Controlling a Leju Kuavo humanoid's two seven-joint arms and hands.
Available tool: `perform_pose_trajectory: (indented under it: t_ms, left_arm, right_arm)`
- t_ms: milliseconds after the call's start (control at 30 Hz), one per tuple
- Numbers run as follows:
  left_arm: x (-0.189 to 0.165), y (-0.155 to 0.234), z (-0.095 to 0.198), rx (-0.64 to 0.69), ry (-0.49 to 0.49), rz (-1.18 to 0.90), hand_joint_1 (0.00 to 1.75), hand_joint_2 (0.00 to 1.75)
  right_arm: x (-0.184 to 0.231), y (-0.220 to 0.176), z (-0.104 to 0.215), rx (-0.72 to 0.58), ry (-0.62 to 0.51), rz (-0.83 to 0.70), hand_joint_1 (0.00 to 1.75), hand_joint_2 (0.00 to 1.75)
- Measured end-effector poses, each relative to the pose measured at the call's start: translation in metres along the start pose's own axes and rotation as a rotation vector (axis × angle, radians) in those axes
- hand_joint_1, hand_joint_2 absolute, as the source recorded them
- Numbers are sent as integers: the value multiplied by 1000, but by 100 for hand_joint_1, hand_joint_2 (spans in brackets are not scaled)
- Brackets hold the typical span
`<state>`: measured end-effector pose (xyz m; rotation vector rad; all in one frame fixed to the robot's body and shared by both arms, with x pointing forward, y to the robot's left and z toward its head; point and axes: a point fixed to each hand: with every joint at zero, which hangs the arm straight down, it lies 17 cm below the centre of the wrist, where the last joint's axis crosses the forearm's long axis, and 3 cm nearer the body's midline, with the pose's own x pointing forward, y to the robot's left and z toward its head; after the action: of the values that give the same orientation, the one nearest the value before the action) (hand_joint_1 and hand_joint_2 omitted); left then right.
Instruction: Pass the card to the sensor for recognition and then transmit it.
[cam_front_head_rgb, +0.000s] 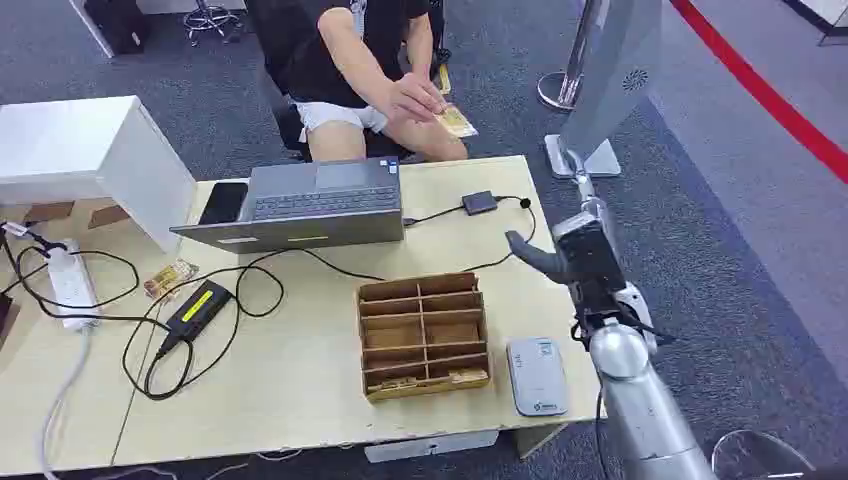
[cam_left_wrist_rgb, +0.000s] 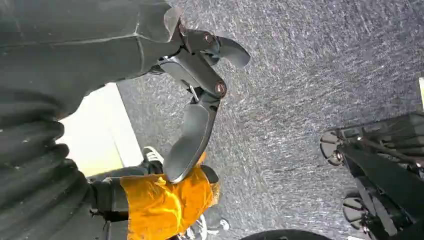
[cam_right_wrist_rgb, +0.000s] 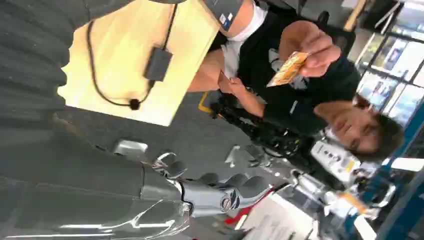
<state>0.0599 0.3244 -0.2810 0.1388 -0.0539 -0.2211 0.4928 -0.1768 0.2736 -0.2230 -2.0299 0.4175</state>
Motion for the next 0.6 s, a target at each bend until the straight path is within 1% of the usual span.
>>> perform_pose_trajectory:
  t_ms: [100, 200, 433, 600]
  left_arm:
    - [4, -1, 0, -1, -5, -19, 0, 175]
    - [5, -3, 1, -7, -6, -44, 0, 175]
    - [16, -5, 2, -13, -11, -96, 0, 175]
    - [24, -8, 3, -18, -14, -128, 0, 175]
  right_arm:
    - [14, 17, -17, 47, -27, 67, 0, 175]
    - [18, 29, -32, 85, -32, 148, 0, 175]
    - [9, 48, -63, 133, 1, 322, 0, 175]
    - [-3, 60, -80, 151, 42, 440, 0, 175]
